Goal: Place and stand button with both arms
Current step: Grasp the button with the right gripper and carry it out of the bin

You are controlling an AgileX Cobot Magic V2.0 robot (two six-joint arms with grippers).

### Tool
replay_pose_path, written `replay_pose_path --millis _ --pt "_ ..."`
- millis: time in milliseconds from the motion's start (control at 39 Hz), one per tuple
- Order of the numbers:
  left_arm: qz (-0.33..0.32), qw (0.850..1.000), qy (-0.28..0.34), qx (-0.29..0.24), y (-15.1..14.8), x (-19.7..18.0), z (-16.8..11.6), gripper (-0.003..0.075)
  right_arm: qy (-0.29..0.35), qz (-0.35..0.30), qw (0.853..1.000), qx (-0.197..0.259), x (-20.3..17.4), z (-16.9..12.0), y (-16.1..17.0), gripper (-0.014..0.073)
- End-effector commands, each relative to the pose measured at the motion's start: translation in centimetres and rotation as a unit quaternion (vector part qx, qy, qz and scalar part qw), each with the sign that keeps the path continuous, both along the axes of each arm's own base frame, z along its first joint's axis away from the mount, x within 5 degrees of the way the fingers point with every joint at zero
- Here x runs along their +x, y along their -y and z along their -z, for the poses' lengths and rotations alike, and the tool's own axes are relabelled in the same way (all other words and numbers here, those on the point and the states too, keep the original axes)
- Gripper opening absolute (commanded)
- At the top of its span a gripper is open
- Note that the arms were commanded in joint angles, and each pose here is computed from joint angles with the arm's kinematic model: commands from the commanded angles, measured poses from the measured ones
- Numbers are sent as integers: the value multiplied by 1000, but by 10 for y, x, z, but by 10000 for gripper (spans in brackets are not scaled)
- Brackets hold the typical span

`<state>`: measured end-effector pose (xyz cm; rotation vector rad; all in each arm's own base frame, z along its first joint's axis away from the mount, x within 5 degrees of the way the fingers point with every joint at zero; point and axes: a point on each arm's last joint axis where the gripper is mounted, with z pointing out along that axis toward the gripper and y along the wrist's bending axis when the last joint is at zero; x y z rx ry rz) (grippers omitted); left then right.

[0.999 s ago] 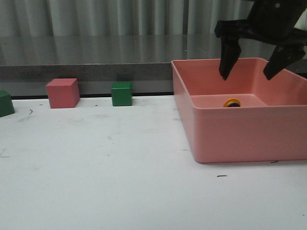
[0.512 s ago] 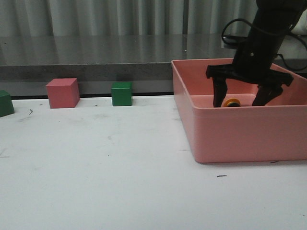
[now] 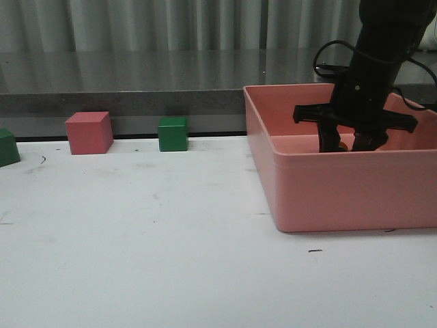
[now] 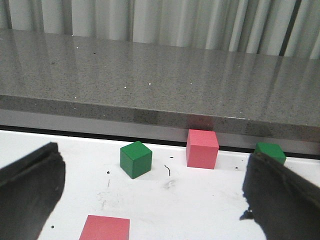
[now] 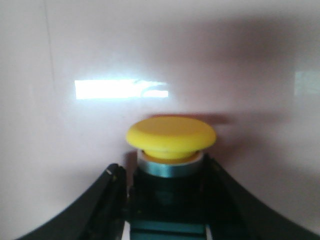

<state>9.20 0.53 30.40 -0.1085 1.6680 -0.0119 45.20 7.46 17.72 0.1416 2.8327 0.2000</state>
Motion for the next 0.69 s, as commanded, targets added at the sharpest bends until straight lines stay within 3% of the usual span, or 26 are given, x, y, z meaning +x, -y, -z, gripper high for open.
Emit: replay_pose_path --millis 0,179,384,666 --pt "4 999 53 -5 1 1 -19 692 70 1 998 11 -2 -62 2 267" --pt "4 999 53 -5 1 1 -19 692 117 -18 993 17 -14 -115 -6 267" --pt "4 999 53 -5 1 1 -19 692 169 -67 983 28 -41 -169 -38 267" --pt "4 999 53 -5 1 1 -19 692 192 -176 963 64 -81 -187 -128 267"
